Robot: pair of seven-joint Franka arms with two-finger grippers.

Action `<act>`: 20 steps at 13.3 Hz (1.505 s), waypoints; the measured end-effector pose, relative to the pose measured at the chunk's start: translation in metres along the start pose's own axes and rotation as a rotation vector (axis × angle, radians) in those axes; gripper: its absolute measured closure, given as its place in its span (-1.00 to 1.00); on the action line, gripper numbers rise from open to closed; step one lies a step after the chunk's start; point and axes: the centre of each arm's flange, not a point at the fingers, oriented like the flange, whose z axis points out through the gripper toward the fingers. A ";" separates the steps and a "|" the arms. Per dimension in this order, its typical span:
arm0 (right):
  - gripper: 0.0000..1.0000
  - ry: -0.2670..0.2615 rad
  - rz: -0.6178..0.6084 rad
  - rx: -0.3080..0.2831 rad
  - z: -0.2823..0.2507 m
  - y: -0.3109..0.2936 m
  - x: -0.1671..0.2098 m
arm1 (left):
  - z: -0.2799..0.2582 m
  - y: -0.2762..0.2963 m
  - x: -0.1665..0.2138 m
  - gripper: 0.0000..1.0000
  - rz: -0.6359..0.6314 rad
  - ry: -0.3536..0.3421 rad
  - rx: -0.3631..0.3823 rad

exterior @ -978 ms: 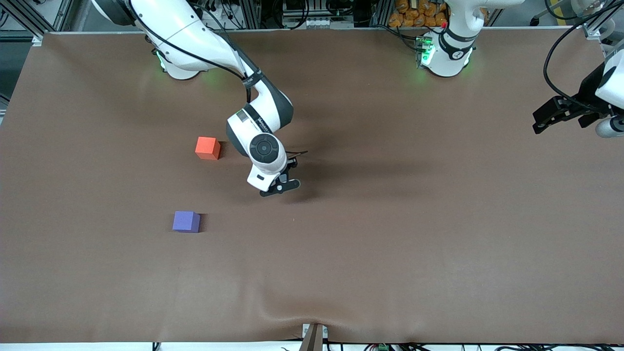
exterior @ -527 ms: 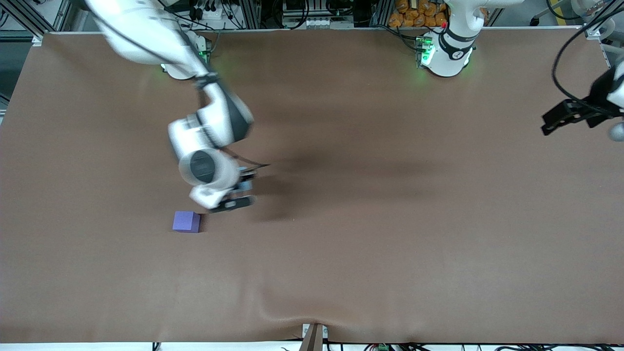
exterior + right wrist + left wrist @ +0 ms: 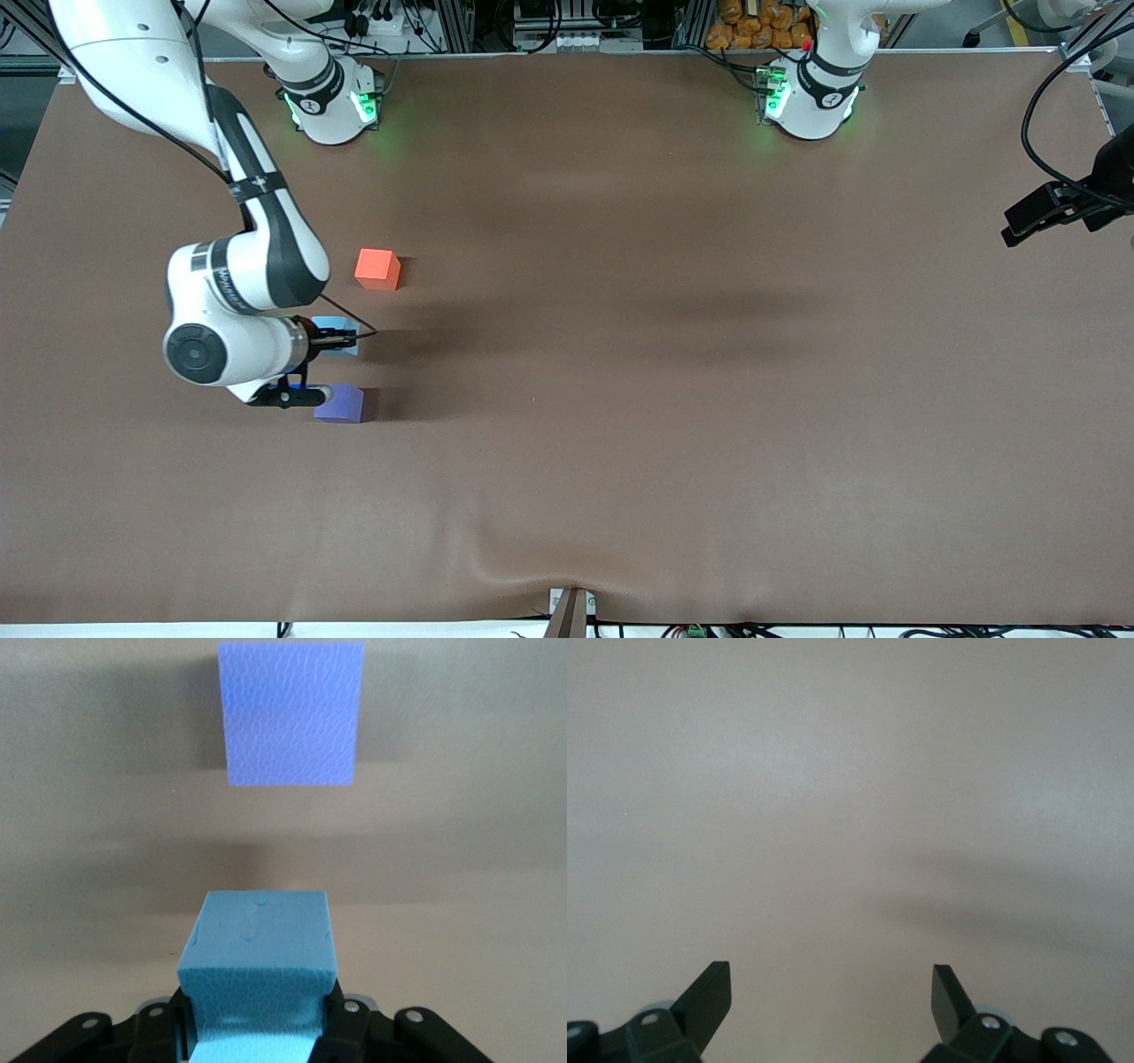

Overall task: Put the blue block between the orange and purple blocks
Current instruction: 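Lower the light-blue cube between the orange and purple cubes, then open the right gripper and lift it away from the cube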

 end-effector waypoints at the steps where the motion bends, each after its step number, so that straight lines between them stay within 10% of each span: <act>1: -0.06 0.002 0.011 0.000 0.007 -0.003 -0.001 | -0.001 0.000 -0.001 -1.00 -0.007 0.000 0.000; 14: -0.06 0.055 0.036 0.012 0.078 0.004 -0.008 | 0.003 0.009 -0.009 -1.00 0.006 0.005 -0.002; 20: -1.00 -0.021 0.040 -0.002 -0.019 0.005 -0.002 | -0.007 0.010 -0.009 -1.00 0.007 0.026 -0.007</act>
